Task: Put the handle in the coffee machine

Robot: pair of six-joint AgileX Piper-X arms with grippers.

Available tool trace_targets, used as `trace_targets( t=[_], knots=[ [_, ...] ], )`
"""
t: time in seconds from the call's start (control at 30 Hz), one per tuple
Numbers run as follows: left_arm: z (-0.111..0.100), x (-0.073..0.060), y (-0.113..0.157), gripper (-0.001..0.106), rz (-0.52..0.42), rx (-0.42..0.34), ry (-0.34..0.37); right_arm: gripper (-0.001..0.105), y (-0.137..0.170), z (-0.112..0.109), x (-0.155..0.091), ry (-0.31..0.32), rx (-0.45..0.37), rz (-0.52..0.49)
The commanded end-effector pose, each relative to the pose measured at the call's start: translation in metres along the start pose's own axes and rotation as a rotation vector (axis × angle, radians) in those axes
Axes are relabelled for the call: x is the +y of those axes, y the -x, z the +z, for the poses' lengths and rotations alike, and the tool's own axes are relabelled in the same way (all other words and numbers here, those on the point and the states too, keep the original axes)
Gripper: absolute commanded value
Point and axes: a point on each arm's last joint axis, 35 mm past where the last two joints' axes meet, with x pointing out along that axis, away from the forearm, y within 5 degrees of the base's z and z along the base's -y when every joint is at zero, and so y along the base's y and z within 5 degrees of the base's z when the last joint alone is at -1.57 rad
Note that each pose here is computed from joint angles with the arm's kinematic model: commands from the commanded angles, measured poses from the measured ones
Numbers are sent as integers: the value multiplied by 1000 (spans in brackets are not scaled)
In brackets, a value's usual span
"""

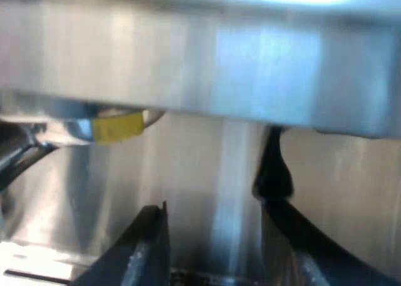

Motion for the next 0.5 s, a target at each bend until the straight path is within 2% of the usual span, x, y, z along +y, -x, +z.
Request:
trace_targets(
  t=[0.03,0.17,0.23,0.33,0.5],
  knots=[
    [0,-21,-6,0,-145,-33,-49,39,10,9,-16,-18,-17,17],
    [1,-29,-2,0,-140,-45,-70,39,17,3,-26,-9,-5,14],
    [1,-31,2,0,-119,-61,-75,39,25,1,-33,1,-5,47],
    [5,-29,3,0,-52,-76,-82,39,39,-8,-44,43,22,107],
    [11,-28,3,0,-54,-124,-42,39,63,-17,-66,107,75,189]
  ],
)
